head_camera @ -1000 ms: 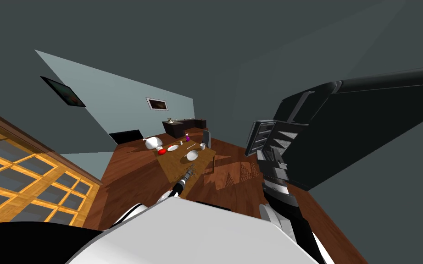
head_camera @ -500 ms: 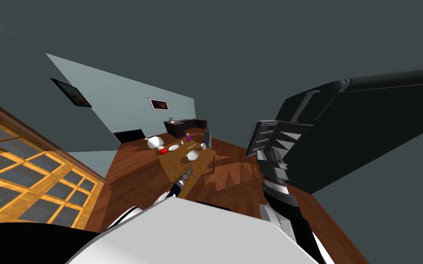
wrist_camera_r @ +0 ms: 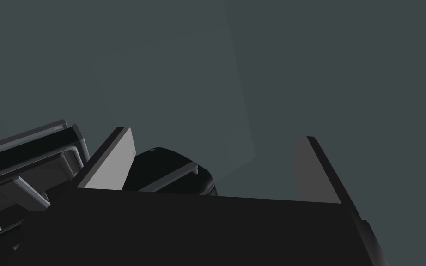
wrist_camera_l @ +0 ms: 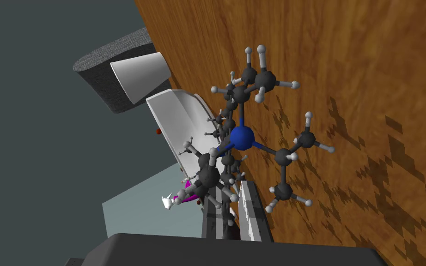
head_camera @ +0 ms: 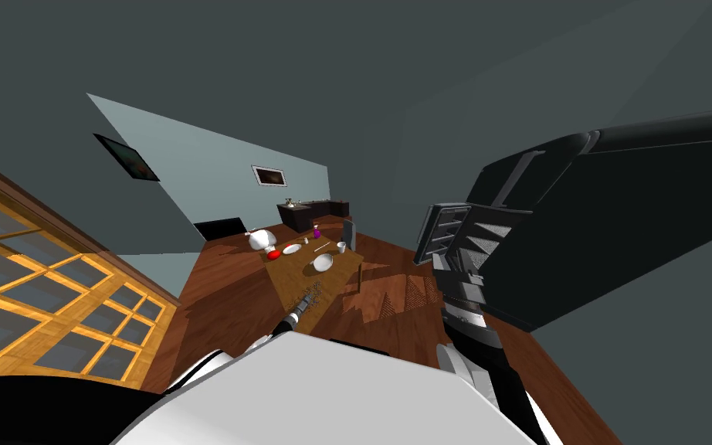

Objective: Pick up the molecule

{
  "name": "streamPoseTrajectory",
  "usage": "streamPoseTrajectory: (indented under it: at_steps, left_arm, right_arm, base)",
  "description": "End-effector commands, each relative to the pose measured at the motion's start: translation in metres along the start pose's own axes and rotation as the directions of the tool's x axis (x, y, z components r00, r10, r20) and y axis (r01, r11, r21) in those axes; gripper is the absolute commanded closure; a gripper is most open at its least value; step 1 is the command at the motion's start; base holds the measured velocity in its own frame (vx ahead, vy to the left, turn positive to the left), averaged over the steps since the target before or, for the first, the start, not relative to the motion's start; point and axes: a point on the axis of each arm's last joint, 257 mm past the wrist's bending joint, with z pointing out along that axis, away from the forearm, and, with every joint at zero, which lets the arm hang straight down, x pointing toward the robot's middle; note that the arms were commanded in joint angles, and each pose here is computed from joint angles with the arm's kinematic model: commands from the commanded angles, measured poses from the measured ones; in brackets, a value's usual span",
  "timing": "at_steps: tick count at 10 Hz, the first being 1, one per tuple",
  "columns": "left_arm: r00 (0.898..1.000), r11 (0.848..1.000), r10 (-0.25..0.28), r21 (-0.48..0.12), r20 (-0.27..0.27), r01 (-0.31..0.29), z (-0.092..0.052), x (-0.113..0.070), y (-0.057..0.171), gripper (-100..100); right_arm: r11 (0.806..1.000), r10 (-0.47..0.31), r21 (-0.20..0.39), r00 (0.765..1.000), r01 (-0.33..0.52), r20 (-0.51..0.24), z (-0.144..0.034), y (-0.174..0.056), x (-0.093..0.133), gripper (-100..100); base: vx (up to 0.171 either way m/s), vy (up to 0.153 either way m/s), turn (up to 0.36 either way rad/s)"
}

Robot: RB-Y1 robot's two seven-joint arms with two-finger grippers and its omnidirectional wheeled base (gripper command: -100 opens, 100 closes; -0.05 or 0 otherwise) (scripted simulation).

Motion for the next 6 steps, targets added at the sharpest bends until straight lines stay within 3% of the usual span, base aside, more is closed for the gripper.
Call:
streamPoseTrajectory:
  at_steps: [1,2,4,5,6]
  left_arm:
    - [1.000,1.000,-0.002,-0.019,-0.002,0.002,-0.003,0.002,0.006,100]
    - [1.000,1.000,0.000,0.030,0.004,0.000,0.007,-0.001,-0.014,100]
    - [1.000,0.999,0.001,0.047,0.006,-0.001,0.010,-0.002,-0.022,100]
    - [1.000,0.999,0.001,0.037,0.005,-0.001,0.008,-0.002,-0.017,100]
    - [1.000,0.999,0.001,0.036,0.001,-0.001,-0.005,-0.012,-0.007,100]
  right_arm:
    - [1.000,0.000,0.000,1.000,0.000,0.000,0.000,0.000,0.000,0]
    - [1.000,0.000,0.000,1.000,0.000,0.000,0.000,0.000,0.000,0]
    - [1.000,0.000,0.000,1.000,0.000,0.000,0.000,0.000,0.000,0]
    - [1.000,0.000,0.000,1.000,0.000,0.000,0.000,0.000,0.000,0]
    - [1.000,0.000,0.000,1.000,0.000,0.000,0.000,0.000,0.000,0]
  base:
    - [0.000,0.000,0.000]
    - [-0.010,0.004,0.009]
    - [-0.001,0.005,-0.008]
    - [0.000,0.000,0.000]
    - [0.024,-0.053,0.003]
